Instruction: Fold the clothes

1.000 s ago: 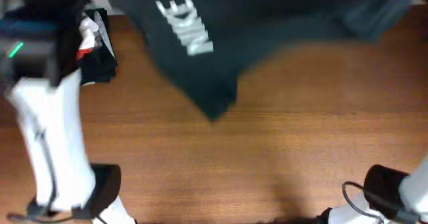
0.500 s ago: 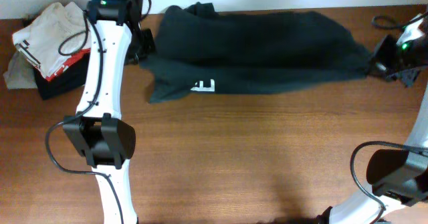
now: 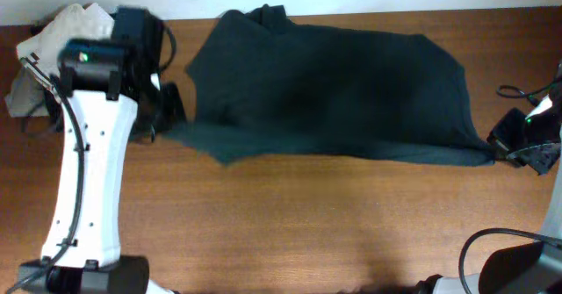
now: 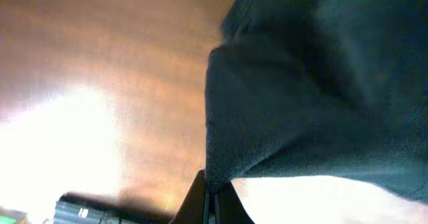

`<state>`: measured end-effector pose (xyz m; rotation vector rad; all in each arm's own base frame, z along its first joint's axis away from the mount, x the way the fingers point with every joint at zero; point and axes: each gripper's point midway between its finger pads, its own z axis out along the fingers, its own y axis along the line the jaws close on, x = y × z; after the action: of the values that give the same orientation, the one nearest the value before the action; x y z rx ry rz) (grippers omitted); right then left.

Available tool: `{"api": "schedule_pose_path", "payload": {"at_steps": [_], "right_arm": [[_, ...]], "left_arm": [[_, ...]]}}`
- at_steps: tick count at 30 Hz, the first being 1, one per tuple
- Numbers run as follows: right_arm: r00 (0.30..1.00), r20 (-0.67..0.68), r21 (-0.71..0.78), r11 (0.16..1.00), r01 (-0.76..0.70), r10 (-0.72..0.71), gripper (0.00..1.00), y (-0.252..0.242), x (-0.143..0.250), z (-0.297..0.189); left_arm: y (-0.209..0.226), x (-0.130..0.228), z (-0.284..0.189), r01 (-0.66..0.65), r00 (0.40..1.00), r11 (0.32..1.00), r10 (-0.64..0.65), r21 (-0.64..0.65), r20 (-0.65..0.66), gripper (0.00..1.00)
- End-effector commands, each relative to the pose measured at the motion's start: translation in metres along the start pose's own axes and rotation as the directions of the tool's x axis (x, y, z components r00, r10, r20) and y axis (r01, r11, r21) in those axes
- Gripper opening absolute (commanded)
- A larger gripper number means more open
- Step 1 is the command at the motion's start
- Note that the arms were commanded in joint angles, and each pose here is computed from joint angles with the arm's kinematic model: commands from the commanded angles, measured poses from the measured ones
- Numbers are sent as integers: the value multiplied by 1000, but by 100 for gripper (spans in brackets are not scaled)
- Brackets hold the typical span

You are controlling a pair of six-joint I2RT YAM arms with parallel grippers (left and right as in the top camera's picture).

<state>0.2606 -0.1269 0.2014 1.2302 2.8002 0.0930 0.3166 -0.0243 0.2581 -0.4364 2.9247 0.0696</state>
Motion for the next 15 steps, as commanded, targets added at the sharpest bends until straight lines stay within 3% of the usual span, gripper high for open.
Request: {"api": "schedule_pose_path", "payload": {"at_steps": [1,6,10,12,13,15], "right_arm": [[998,48,22,999,-37,36,4,-17,11,-10],[998,36,26,999,-46,45,4,-31,51,3],[991,39,83,988,-128,125,4,-52,63,17],[985,36,82,982,-170,168,4,-61,61,21],[977,59,72,975,-209,205,4,-67,54,20],[972,84,62,973,-224,219,4,-70,47,20]], "left_arm": [[11,29,0,10,1000,1000,-10,-9,-10,1],[5,77,34,-18,989,1000,21,20,-149,1],[3,116,69,-38,962,998,24,-47,-272,1],[5,122,68,-45,966,995,20,-91,-260,1],[11,120,61,-13,981,989,-16,-149,-193,1],[4,115,59,-14,990,992,-4,-127,-141,1]]}}
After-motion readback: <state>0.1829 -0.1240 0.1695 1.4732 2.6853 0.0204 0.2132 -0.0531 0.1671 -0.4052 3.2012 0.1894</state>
